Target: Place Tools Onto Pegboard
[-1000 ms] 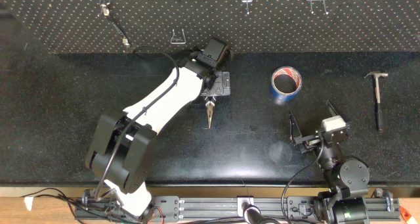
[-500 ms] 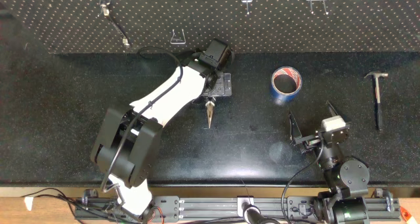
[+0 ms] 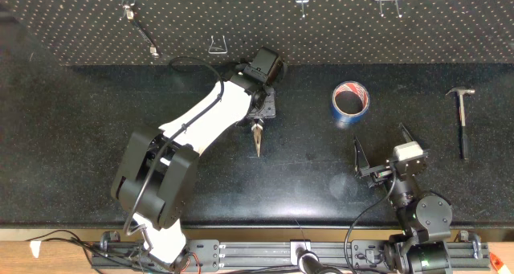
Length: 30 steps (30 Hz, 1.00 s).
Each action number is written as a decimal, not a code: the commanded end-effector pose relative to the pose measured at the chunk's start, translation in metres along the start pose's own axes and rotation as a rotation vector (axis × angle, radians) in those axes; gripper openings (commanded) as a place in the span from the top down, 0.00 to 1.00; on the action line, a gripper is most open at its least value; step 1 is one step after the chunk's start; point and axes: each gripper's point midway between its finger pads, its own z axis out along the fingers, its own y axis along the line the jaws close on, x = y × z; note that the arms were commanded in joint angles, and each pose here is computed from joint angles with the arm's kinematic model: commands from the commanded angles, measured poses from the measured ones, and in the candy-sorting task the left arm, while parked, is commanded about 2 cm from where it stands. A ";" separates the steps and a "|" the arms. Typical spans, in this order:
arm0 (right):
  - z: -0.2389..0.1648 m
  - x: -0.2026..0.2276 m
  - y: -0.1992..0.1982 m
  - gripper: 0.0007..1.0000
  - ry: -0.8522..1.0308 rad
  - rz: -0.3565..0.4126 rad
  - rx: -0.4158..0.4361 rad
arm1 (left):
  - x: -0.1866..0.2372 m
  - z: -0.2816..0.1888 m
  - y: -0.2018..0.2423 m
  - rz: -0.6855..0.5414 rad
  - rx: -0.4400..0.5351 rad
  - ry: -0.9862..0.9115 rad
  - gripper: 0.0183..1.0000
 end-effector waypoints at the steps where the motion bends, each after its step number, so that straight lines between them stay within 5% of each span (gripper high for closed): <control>1: 0.000 0.002 0.001 0.02 0.002 -0.011 -0.005 | -0.004 0.004 -0.001 -0.001 0.001 0.002 0.42; 16: 0.000 0.002 0.001 0.02 0.002 -0.010 -0.005 | -0.004 0.004 -0.001 -0.001 0.003 -0.001 0.51; 19: 0.000 0.002 0.001 0.02 0.002 -0.011 -0.005 | -0.005 0.004 -0.002 -0.002 0.004 -0.002 0.69; 21: 0.000 0.002 0.001 0.02 0.002 -0.010 -0.005 | -0.005 0.004 -0.002 -0.006 0.005 -0.002 0.99; 24: 0.000 0.002 0.001 0.02 0.002 -0.011 -0.005 | -0.008 -0.004 -0.004 -0.006 0.016 -0.022 0.99; 30: 0.000 0.002 0.001 0.02 0.002 -0.010 -0.005 | -0.028 -0.093 0.001 -0.026 0.085 -0.197 0.99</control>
